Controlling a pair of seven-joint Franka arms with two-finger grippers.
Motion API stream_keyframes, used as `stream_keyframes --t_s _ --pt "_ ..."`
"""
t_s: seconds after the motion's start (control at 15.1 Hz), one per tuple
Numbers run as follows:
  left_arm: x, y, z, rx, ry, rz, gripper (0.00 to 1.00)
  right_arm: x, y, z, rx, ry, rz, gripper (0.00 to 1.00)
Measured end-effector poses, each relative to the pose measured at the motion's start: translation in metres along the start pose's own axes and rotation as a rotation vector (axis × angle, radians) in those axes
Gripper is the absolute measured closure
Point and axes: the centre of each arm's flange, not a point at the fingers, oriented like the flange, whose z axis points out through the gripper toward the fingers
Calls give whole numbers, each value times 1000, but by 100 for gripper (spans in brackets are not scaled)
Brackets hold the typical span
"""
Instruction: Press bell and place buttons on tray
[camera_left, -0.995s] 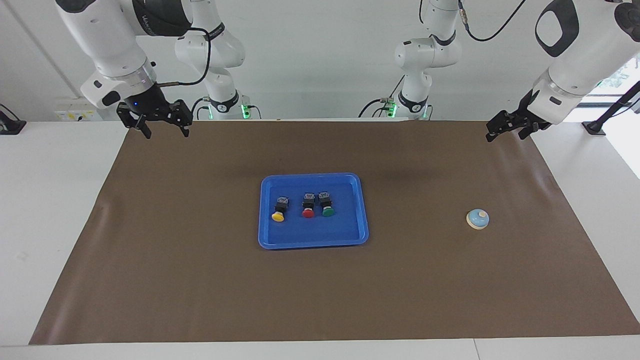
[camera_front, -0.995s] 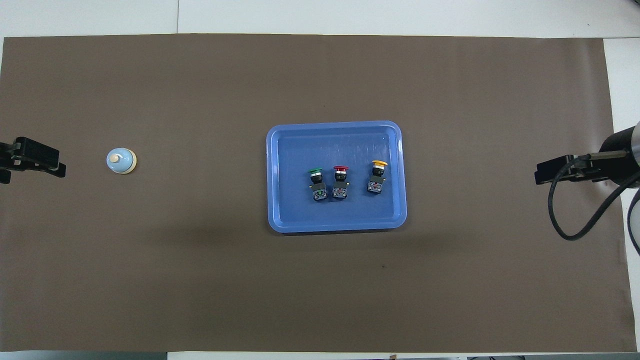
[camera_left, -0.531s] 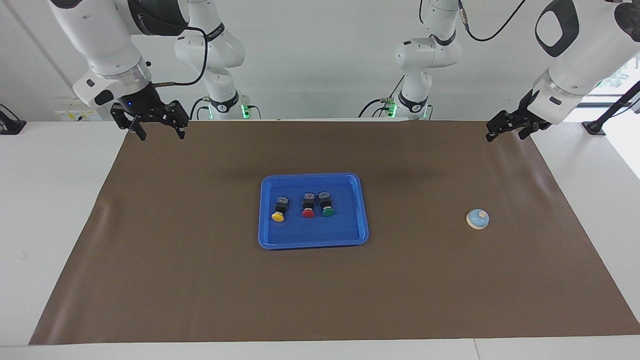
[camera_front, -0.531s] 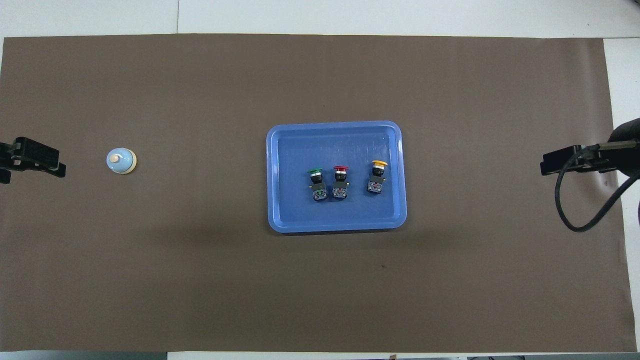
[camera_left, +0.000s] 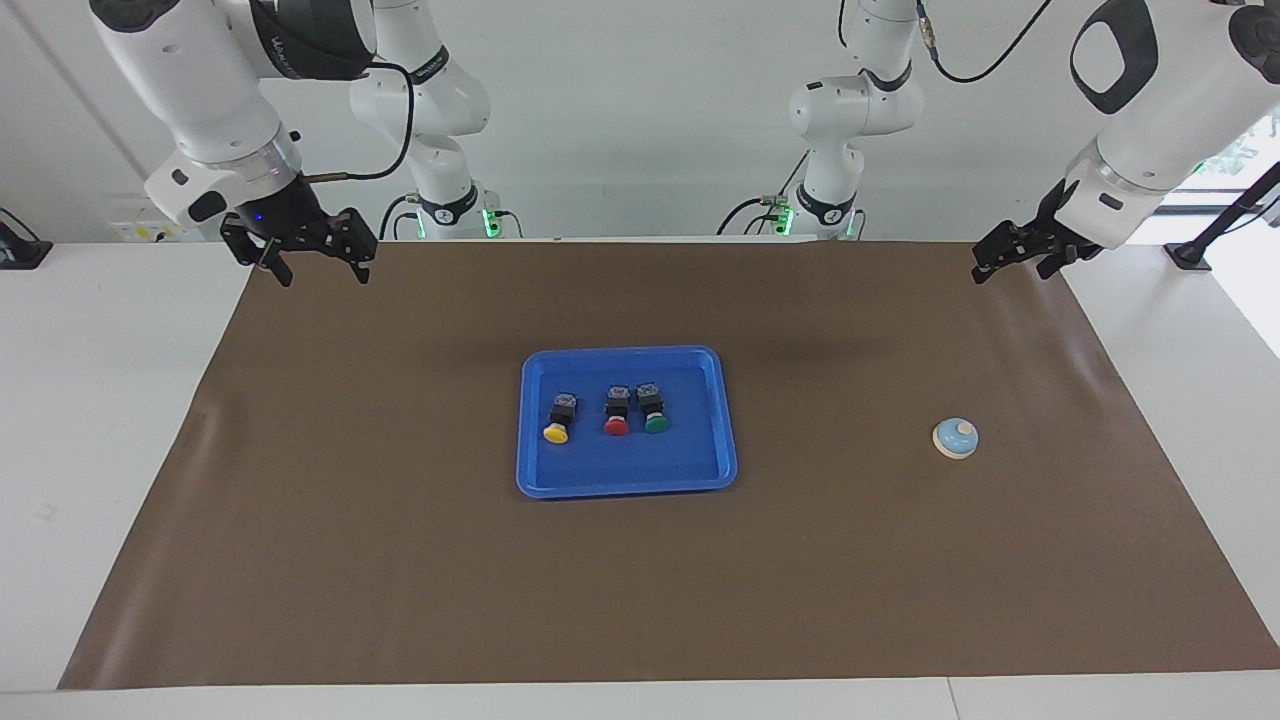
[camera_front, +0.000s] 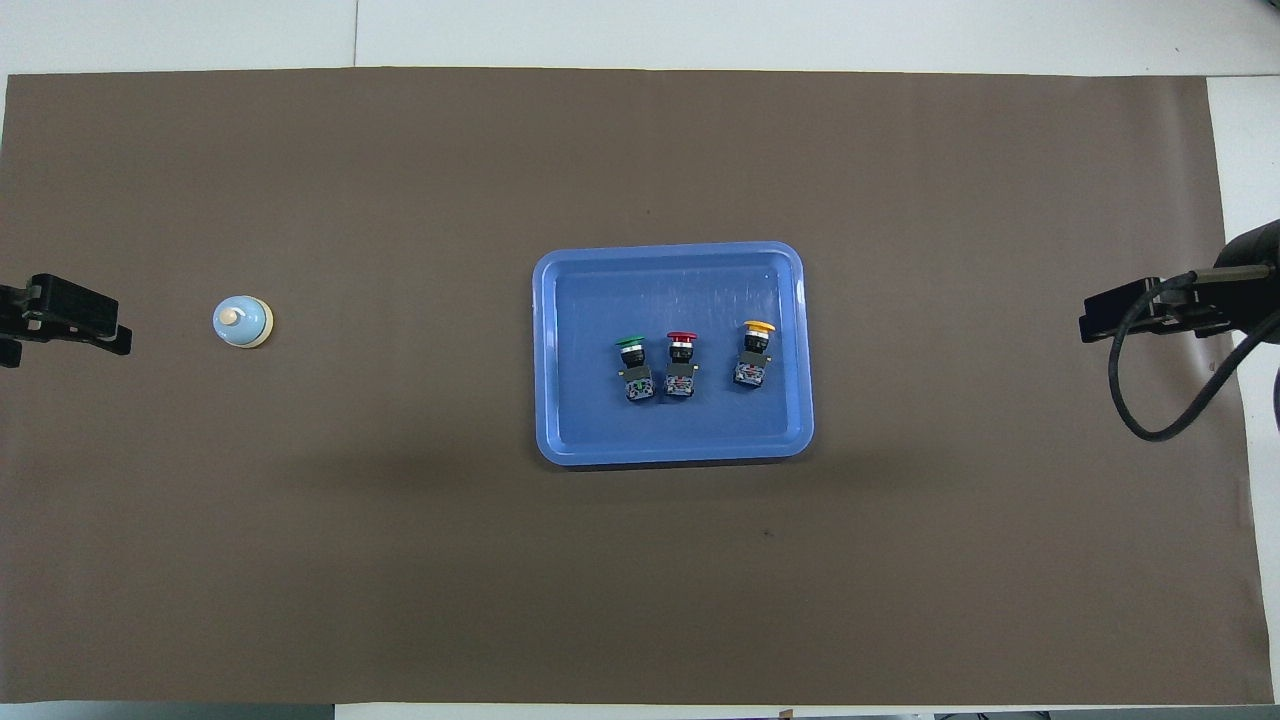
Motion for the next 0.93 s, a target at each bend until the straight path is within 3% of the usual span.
stream_keyframes --t_s 0.93 --pt "0 0 0 0 0 0 0 -1 11 2 1 -5 21 0"
